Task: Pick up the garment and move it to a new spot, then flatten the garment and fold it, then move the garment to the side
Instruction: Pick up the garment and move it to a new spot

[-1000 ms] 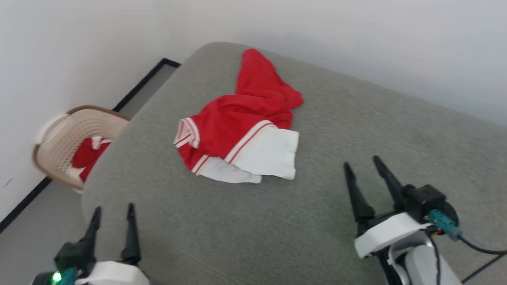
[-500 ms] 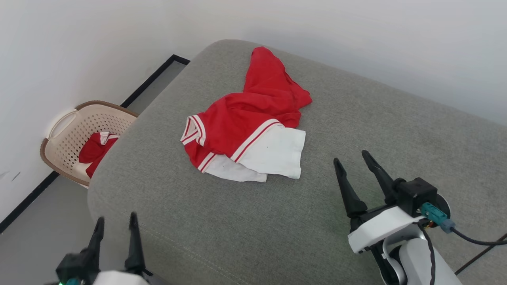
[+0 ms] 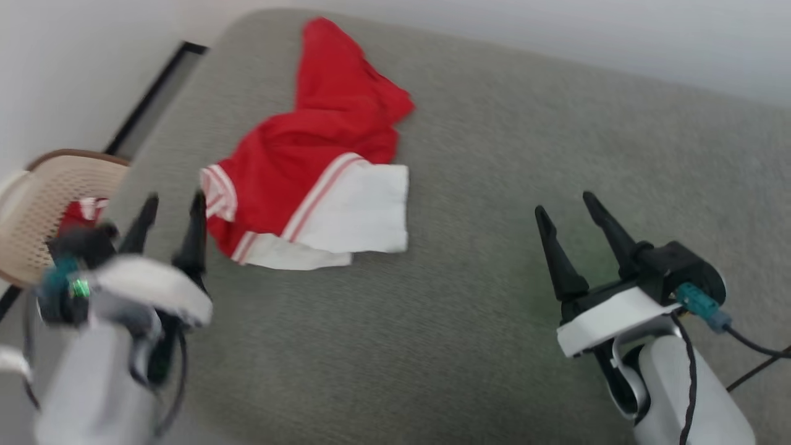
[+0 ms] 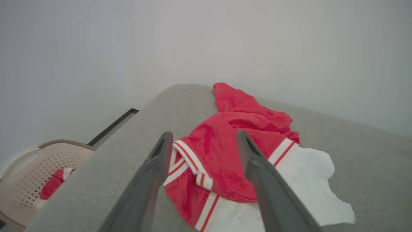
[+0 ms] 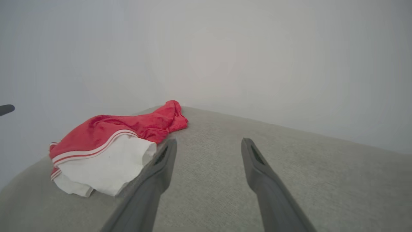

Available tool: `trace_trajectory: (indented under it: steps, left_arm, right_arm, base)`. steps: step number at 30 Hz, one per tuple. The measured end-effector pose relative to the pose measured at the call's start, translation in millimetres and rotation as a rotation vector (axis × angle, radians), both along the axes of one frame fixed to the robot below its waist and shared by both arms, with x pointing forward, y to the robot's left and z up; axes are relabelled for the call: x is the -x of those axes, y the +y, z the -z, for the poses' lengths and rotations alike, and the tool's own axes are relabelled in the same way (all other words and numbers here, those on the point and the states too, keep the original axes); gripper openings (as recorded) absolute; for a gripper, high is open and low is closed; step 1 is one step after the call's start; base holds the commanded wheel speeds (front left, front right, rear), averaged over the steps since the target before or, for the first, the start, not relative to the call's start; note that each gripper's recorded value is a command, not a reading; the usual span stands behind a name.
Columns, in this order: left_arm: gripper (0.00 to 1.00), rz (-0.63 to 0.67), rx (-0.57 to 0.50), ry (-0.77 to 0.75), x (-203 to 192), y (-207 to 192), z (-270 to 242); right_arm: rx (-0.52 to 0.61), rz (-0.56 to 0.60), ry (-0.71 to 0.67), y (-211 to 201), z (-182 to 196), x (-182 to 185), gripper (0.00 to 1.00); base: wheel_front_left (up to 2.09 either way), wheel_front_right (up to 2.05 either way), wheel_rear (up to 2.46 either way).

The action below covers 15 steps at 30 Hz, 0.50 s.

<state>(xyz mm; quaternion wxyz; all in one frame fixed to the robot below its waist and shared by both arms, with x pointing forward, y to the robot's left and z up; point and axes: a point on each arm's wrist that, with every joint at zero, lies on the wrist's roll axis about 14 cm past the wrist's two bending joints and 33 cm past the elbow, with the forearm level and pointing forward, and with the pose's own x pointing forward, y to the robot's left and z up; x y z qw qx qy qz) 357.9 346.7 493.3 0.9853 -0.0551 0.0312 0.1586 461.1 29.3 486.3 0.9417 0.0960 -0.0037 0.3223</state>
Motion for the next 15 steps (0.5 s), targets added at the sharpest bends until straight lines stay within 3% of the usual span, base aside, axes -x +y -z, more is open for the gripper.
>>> trace_trajectory:
  steps: [3, 8, 12, 15]
  left_arm:
    - [1.0, 0.062, 0.066, 0.139, -34, 8, 14]
    - [1.0, 0.121, 0.304, 0.391, -63, 7, 51]
    - [1.0, 0.173, 0.46, 0.548, -73, -3, 72]
    - [1.0, 0.216, 0.518, 0.697, -71, -14, 94]
  right_arm:
    - [0.009, 0.04, 0.018, -15, 13, -12, 1.0]
    - [0.012, 0.12, 0.041, -44, 27, -27, 1.0]
    - [0.022, 0.17, 0.063, -63, 39, -32, 1.0]
    - [0.033, 0.198, 0.08, -74, 49, -36, 1.0]
  base:
    - [0.0, 0.0, 0.0]
    - [0.0, 0.0, 0.0]
    - [0.0, 0.0, 0.0]
    - [0.0, 0.0, 0.0]
